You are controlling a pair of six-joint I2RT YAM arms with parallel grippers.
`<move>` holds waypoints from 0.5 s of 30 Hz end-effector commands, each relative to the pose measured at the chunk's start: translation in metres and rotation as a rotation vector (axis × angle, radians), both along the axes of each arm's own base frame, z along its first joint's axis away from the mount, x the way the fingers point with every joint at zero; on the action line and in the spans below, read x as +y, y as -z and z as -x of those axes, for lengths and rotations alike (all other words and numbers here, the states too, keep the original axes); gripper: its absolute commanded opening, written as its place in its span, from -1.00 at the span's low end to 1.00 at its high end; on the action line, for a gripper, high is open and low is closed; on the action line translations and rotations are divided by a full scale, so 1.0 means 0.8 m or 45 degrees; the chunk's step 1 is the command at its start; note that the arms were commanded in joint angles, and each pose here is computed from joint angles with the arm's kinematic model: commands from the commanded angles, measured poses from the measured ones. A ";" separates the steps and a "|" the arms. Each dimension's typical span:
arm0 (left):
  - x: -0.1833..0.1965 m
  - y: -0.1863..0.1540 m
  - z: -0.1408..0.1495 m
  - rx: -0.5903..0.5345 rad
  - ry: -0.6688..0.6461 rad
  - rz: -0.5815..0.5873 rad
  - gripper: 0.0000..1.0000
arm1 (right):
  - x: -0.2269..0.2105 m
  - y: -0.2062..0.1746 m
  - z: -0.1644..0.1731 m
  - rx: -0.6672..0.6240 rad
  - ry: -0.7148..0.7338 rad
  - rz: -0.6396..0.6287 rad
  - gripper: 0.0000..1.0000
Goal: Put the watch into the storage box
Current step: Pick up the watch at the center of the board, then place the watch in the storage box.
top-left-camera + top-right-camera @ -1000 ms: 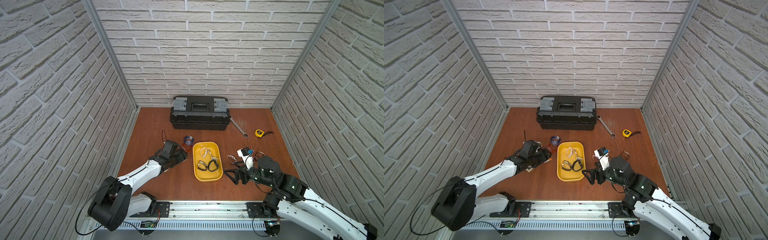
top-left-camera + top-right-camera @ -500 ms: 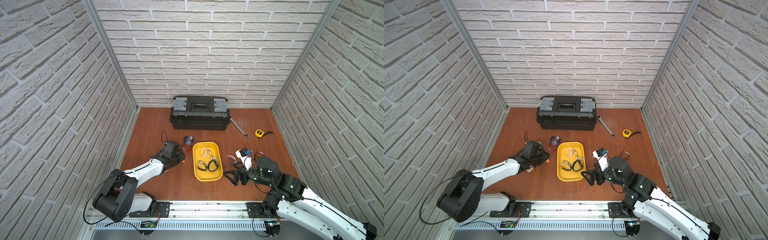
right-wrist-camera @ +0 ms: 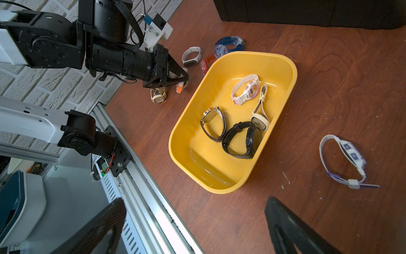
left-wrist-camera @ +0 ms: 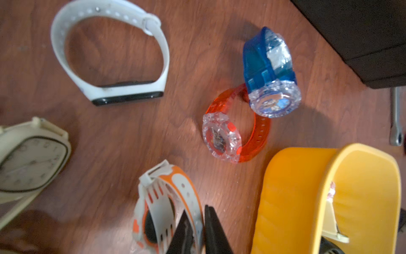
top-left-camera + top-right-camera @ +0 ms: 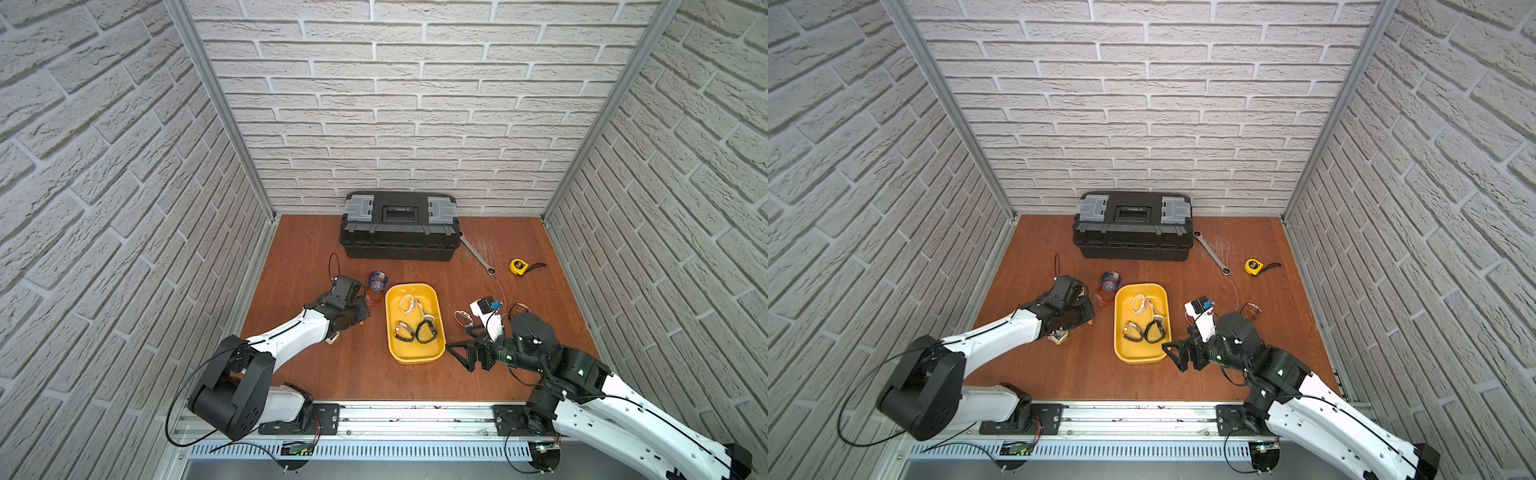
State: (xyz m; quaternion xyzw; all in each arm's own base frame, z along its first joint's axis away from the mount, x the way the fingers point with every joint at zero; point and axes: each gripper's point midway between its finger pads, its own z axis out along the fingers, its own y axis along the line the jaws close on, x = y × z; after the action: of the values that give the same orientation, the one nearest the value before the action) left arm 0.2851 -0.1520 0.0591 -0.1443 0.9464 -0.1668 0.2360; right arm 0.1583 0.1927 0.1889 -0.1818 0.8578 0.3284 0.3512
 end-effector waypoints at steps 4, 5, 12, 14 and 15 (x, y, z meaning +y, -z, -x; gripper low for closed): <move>-0.012 -0.017 0.017 0.029 0.251 -0.251 -0.74 | 0.001 -0.007 -0.007 -0.048 0.022 -0.033 1.00; -0.017 -0.021 0.020 0.036 0.294 -0.287 -0.74 | 0.001 -0.007 -0.007 -0.047 0.026 -0.032 1.00; -0.071 -0.055 0.036 0.059 0.615 -0.483 -0.78 | -0.004 -0.005 -0.006 -0.048 0.041 -0.036 1.00; -0.091 -0.060 0.036 0.067 0.702 -0.533 -0.78 | -0.003 -0.005 -0.004 -0.050 0.033 -0.045 1.00; -0.098 -0.060 0.035 0.073 0.738 -0.554 -0.79 | -0.002 -0.007 -0.003 -0.052 0.028 -0.051 1.00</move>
State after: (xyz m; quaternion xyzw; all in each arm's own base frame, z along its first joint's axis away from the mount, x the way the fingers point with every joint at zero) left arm 0.2661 -0.2338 0.1120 0.1179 0.9685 -0.0711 0.2073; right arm 0.1585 0.1878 0.1871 -0.1731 0.8571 0.3252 0.3601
